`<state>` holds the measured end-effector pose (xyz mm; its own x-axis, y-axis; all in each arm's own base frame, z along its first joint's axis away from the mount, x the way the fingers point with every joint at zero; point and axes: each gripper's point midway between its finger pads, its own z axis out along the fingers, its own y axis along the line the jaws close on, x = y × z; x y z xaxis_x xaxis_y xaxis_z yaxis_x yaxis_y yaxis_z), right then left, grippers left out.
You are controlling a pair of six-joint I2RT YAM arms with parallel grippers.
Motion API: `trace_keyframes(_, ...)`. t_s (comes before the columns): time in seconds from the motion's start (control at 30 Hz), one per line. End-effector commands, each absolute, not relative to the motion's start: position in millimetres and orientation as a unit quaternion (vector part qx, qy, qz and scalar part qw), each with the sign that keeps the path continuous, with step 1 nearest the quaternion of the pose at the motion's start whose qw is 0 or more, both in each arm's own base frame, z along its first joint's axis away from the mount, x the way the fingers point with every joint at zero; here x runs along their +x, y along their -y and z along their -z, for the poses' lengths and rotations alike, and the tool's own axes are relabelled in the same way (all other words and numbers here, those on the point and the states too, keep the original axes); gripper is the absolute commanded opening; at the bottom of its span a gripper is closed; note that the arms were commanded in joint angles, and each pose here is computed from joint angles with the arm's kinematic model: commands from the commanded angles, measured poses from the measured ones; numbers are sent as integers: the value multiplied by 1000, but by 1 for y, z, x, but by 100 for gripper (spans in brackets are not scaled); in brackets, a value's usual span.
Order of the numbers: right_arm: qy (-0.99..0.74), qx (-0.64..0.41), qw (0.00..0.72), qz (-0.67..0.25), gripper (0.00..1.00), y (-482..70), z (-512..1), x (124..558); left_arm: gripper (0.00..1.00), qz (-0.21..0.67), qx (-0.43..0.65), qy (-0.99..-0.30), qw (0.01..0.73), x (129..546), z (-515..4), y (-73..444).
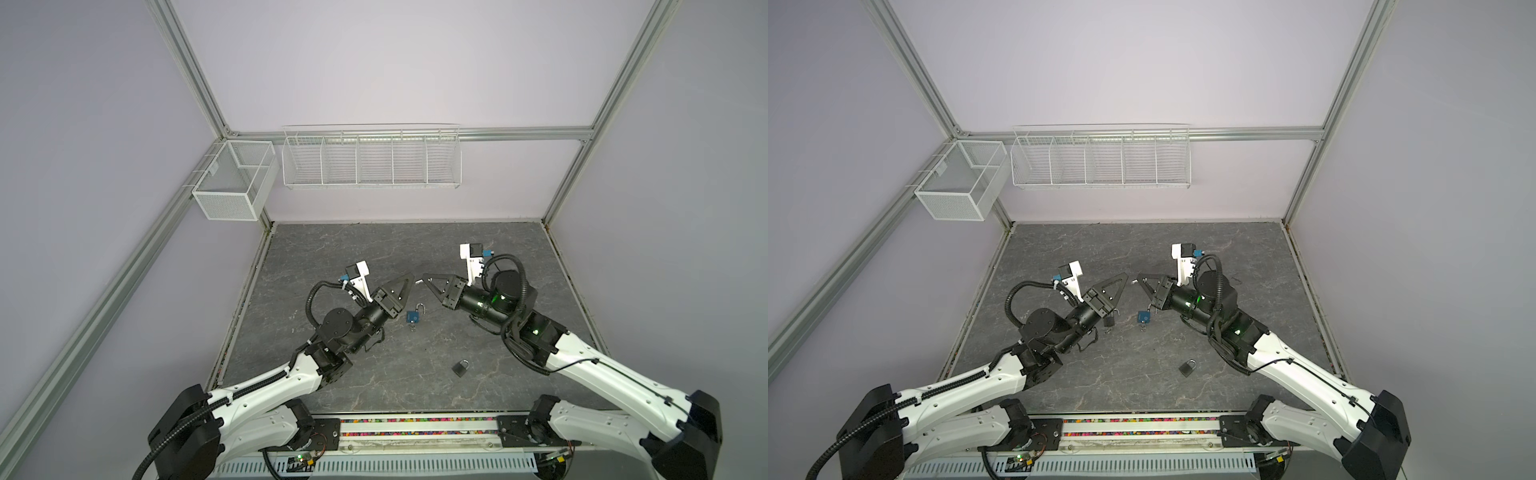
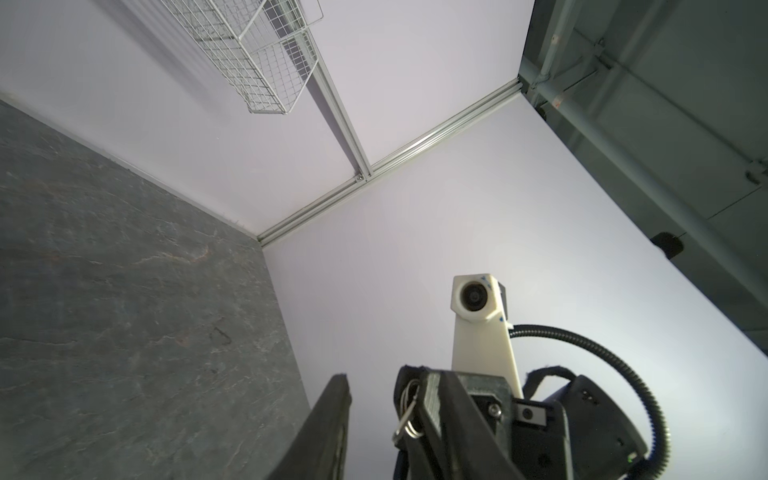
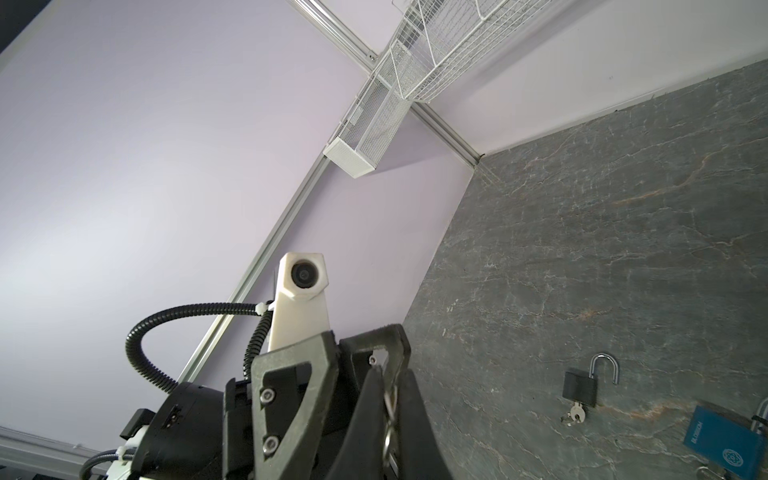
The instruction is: Unlock with the key
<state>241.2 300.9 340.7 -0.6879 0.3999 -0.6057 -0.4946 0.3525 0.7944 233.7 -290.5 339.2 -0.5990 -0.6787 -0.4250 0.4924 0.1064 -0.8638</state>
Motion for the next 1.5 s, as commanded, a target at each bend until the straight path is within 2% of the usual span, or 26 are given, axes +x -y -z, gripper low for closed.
trace_keyframes(0.0,-704,-24,399,-588,7,-303,-349,239,34,697,-97,-565,432,234,-364,291)
trace_keyframes(0.23,-709,-23,394,-584,7,-307,-345,239,32,709,-91,-560,419,233,-365,300)
trace_keyframes(0.5,-713,-12,399,-576,7,-306,-337,242,19,717,-85,-552,417,230,-366,303)
trace_keyframes(0.73,-704,-4,420,-573,7,-302,-340,245,18,721,-91,-554,405,231,-362,308)
trace_keyframes(0.93,-696,-5,426,-578,7,-302,-341,244,13,723,-95,-555,399,233,-358,313)
trace_keyframes(1.03,-697,-5,432,-573,7,-299,-340,244,1,720,-100,-555,403,234,-357,310)
trace_keyframes(1.13,-702,-11,432,-567,8,-298,-337,242,0,710,-106,-564,408,237,-353,309)
trace_keyframes(1.17,-702,-14,434,-564,11,-298,-337,242,0,706,-109,-565,413,238,-353,307)
trace_keyframes(1.27,-712,-25,443,-544,29,-288,-336,239,0,691,-106,-572,429,241,-353,297)
trace_keyframes(1.37,-717,-59,452,-527,47,-272,-336,234,0,635,-48,-643,425,244,-348,302)
trace_keyframes(1.4,-715,-86,449,-530,56,-270,-338,231,0,607,-19,-674,421,243,-344,304)
trace_keyframes(1.47,-719,-140,426,-531,64,-269,-335,224,0,568,29,-710,414,239,-342,305)
